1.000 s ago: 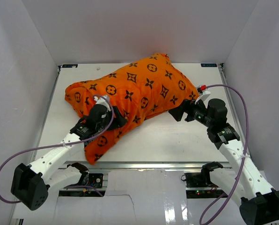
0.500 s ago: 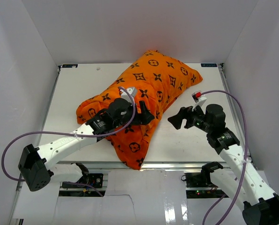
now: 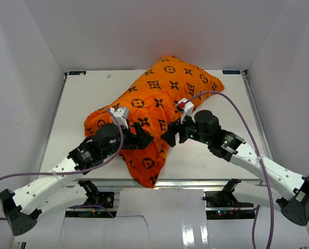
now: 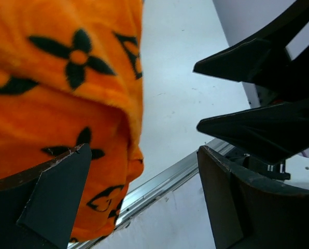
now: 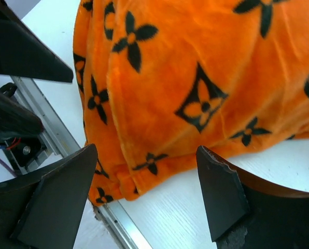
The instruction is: Remove the pillowcase from the pillow
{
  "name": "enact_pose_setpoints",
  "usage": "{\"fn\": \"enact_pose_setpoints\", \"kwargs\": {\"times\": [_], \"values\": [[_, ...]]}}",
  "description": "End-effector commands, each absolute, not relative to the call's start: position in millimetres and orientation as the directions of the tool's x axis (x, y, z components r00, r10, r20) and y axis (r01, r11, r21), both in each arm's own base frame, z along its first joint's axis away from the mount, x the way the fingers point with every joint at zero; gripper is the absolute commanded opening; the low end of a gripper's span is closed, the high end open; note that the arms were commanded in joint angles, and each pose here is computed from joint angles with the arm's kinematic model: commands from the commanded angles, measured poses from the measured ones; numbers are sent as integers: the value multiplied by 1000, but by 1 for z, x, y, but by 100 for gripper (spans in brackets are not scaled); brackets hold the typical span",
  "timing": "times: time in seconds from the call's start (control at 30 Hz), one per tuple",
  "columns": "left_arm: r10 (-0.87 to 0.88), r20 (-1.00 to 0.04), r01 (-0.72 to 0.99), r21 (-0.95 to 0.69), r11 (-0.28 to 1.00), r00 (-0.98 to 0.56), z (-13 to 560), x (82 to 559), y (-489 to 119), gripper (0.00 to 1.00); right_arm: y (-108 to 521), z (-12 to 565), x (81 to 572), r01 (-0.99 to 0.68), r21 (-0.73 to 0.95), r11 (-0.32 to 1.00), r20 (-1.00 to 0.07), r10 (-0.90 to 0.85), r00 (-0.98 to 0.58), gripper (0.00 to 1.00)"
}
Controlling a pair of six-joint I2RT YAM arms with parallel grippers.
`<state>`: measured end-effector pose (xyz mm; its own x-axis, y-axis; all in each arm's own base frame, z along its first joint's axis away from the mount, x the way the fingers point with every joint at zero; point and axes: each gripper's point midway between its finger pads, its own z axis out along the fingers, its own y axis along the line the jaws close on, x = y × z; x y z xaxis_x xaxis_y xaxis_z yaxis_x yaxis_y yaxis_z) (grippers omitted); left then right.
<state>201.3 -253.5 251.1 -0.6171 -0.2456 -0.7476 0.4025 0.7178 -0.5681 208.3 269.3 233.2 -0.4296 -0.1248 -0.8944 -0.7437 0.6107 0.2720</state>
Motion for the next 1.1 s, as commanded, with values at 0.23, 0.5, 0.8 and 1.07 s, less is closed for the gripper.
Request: {"fn": "enact_pose_setpoints", "kwargs": {"times": [0.23,0.5,0.8,1.07], "values": [[-388,-702,234,-616,752,-597,215,185,-198,94,332,236,241,-656,-29,754,-926,-267,-267,82],[-428,-693,150,-608,780,-580,190,188,-183,90,331,214,276,-516,-165,841,-899,-343,-272,61],[-386,-727,94,-523,847,-567,195,204,-179,82,322,230,273,-513,-155,844,-914,-320,-251,52],[-325,-738,25,-420,907,-592,176,229,-193,86,326,209,274,-540,-146,829,-896,-342,-283,8]]}}
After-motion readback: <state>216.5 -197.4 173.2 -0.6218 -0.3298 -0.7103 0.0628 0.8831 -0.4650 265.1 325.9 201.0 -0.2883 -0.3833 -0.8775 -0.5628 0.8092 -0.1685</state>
